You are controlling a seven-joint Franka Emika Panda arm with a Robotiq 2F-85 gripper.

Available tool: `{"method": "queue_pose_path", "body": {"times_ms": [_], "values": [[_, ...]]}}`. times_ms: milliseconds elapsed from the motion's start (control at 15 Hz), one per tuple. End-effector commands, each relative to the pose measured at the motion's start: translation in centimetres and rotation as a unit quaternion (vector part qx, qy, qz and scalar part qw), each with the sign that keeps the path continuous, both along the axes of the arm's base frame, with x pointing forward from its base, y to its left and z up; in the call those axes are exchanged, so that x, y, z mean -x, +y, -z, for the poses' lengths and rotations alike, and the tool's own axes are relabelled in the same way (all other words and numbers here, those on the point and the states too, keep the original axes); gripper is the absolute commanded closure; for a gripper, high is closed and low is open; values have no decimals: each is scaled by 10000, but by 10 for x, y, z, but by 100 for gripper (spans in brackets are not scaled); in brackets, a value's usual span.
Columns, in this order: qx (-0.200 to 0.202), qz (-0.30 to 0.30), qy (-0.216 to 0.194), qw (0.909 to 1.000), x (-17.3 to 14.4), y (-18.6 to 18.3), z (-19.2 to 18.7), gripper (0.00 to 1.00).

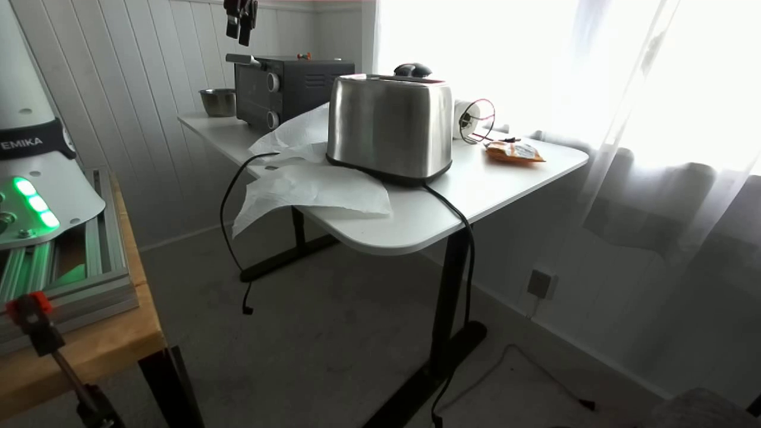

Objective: Open the microwave door

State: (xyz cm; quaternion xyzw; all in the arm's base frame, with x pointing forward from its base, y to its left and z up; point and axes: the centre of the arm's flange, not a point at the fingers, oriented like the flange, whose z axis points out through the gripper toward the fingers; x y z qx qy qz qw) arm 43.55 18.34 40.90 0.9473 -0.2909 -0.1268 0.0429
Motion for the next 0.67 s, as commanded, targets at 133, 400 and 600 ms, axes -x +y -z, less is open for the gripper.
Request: {"method": "queue_pose_path", "body": {"times_ms": [133, 400, 600], "values": [[-66, -211, -251, 9994, -1, 6, 14, 0], [-120, -287, -487, 9983, -11, 12, 22, 0], [-228, -390, -561, 9974, -15, 15, 27, 0]]}}
